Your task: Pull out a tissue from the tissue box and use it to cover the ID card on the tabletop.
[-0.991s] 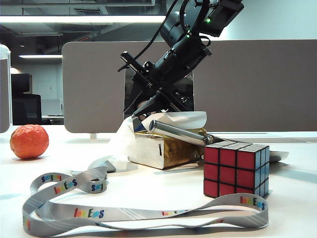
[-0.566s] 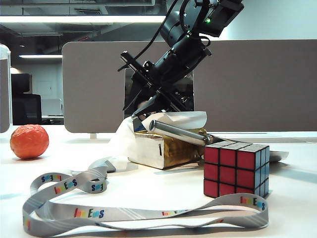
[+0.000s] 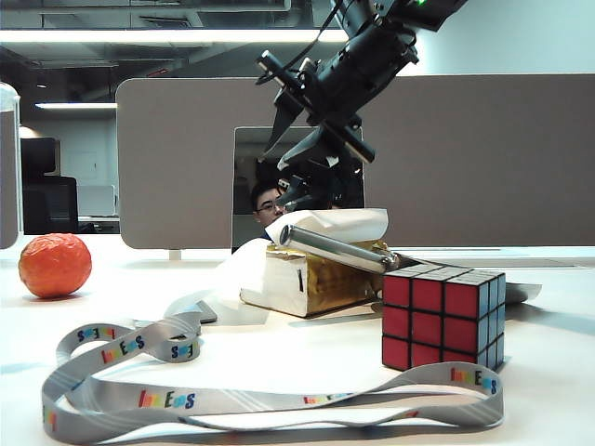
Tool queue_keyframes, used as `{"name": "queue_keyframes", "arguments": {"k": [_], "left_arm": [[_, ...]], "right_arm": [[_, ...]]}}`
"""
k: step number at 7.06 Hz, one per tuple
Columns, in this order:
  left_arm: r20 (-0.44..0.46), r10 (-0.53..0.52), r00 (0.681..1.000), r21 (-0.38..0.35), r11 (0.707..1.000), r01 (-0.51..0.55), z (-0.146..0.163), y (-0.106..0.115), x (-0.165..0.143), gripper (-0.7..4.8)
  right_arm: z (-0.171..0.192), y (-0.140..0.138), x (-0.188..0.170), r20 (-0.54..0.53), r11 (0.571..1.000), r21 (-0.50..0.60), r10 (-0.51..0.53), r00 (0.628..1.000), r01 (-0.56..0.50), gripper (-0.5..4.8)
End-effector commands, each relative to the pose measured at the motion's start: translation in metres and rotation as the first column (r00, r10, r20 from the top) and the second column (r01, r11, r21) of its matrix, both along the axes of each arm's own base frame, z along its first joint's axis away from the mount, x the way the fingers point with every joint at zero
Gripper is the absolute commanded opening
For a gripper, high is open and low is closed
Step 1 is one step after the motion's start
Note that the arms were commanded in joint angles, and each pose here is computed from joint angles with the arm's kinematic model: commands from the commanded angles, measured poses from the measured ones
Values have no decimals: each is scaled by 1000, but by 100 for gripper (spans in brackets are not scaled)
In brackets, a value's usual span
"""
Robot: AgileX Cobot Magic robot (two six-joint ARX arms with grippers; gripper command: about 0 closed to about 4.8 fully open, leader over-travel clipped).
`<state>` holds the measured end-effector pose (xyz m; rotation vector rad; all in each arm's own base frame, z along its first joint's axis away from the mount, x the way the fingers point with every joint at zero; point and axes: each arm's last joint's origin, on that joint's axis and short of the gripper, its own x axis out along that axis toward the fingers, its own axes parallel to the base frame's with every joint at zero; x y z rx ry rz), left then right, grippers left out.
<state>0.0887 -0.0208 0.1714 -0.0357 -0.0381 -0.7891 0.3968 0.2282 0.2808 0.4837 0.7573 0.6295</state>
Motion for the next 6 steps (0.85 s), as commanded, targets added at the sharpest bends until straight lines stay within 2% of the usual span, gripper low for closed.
{"name": "queue_keyframes", "arguments": {"k": [1,2,3,4,6], "left_arm": [[6,3,1000,-2,1000,-3,1,0,0,-6],[6,31,999,-4,999,-31,1,1,0,-6],[4,159,987,-14,987,-159,2,3,3,-6],[2,267,964,-22,964,-267,2,6,5,-6],[1,295,955,-24,955,-295,2,7,5,-6]], "right_arm": [[43,-21,-11,207,993,-99,-47,977,69,114],[64,-31,-20,302,982,-157,-57,951,109,112],[107,-54,-45,459,961,-226,-40,888,160,112],[135,-72,-66,539,933,-271,-58,840,239,111],[147,-85,-77,551,929,-261,-80,830,262,103]]}}
